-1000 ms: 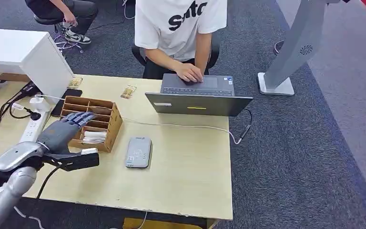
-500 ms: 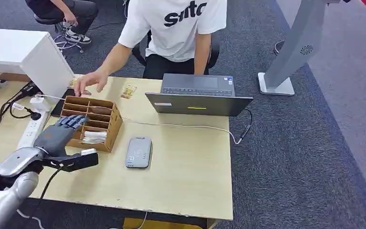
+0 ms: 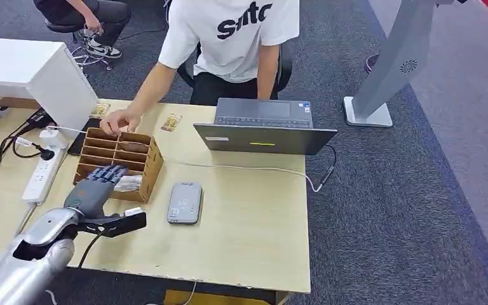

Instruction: Pass the card to the sensor for recognition and then transmit it.

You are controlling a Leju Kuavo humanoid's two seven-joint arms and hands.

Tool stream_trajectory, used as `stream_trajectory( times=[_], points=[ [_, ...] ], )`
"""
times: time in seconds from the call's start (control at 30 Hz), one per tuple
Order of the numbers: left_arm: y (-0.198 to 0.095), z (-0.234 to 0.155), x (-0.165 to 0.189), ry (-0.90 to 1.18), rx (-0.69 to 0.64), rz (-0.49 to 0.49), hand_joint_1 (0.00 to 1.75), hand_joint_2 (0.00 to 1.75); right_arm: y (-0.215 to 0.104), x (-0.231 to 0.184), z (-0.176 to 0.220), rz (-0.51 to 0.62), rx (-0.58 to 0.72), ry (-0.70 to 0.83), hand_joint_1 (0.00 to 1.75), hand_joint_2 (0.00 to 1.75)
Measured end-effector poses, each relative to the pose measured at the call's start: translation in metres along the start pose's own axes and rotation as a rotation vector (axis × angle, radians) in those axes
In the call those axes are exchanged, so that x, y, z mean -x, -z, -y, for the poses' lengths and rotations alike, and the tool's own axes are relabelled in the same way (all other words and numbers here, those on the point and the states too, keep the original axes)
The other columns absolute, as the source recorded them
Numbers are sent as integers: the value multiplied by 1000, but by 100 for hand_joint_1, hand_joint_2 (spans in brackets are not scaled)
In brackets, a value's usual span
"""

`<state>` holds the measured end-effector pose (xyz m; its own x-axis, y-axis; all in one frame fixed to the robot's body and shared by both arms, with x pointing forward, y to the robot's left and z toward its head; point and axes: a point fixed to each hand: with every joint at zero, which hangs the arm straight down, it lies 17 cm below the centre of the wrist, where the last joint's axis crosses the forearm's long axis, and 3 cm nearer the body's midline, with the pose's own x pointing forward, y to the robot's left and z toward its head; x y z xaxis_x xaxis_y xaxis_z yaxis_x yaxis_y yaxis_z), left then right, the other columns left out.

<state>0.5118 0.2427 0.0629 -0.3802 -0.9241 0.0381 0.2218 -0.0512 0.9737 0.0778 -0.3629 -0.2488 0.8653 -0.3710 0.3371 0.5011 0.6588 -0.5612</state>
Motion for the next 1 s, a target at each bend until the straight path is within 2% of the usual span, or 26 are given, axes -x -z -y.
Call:
stream_trajectory(
  times=[0.23, 0.27, 0.3, 0.57, 1.0],
  points=[
    [1, 8, -3, 14, 5, -3, 0, 175, 0, 0, 0, 3, -1, -4, 0, 175],
    [1, 9, -4, 17, 6, -3, 54, 175, 0, -1, 0, 4, -1, -5, 0, 175],
    [1, 11, -5, 20, 7, -3, 175, 175, 0, -1, 0, 4, -1, -5, 0, 175],
    [4, 12, -16, 29, -27, 6, 175, 175, 0, -1, 0, 9, -1, -9, 0, 175],
    [11, -7, -18, 23, -89, -7, 175, 175, 0, -2, 0, 13, -2, -13, 0, 175]
  ],
)
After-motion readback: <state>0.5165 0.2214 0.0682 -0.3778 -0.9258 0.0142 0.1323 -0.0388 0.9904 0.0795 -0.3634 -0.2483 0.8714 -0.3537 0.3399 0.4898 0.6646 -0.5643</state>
